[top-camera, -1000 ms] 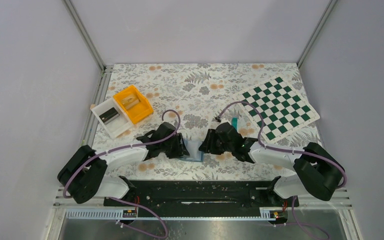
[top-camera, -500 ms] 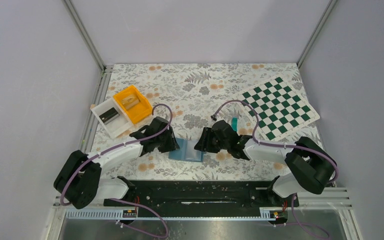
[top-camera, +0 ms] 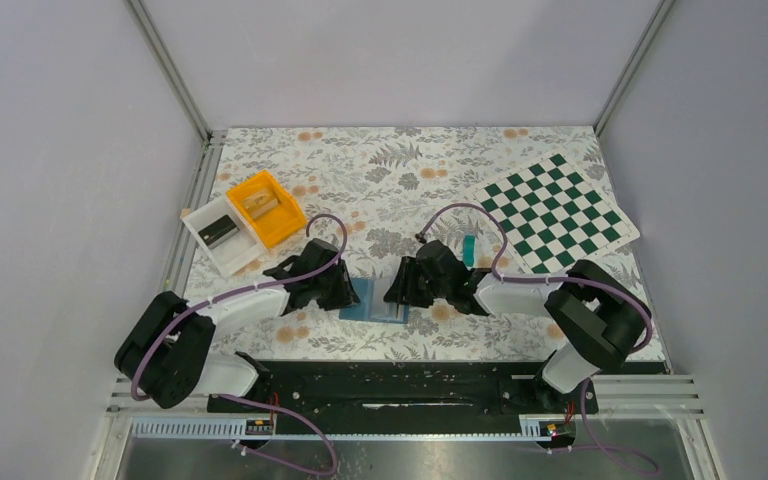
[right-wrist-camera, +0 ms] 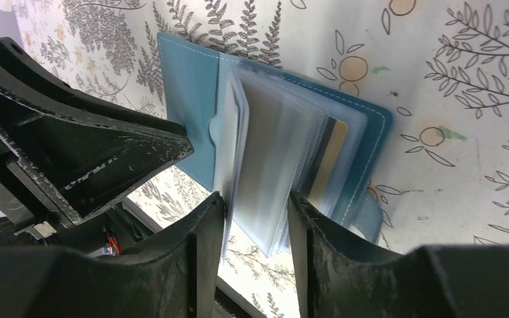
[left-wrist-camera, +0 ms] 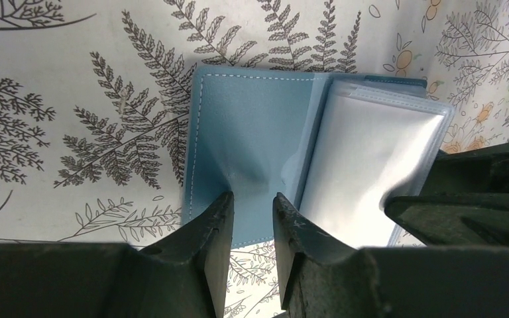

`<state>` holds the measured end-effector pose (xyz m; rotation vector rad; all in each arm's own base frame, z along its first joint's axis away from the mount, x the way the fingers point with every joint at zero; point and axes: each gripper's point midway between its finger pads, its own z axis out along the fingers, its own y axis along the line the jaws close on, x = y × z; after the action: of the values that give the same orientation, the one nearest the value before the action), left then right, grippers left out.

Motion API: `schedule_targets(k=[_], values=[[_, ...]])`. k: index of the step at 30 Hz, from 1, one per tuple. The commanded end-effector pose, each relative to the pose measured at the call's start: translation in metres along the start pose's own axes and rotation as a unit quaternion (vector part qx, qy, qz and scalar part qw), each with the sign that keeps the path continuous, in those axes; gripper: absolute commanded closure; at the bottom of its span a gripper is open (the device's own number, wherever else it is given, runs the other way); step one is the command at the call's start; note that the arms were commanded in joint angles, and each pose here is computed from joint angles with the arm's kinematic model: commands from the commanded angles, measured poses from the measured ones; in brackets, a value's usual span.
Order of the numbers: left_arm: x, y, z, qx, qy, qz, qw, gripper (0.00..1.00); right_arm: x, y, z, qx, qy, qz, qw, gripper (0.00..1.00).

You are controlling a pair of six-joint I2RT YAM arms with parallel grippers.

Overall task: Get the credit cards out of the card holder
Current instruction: Open the card holder at the center of the board.

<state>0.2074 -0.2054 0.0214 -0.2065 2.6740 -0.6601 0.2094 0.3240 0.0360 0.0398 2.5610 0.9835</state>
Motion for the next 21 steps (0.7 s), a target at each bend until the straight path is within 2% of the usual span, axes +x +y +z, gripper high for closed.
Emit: schedule_targets(k=[1,21], values=[[0.016,0.005,0.008,0.010,0.023,-0.003,1.000,0.71,-0.017,0.045,0.000,-0.078,-0.013,0.003,0.997,0.54],[0.013,-0.007,0.001,0.027,0.024,-0.003,0.999,0.71,-0.015,0.044,-0.003,-0.077,-0.008,-0.006,0.997,0.63]])
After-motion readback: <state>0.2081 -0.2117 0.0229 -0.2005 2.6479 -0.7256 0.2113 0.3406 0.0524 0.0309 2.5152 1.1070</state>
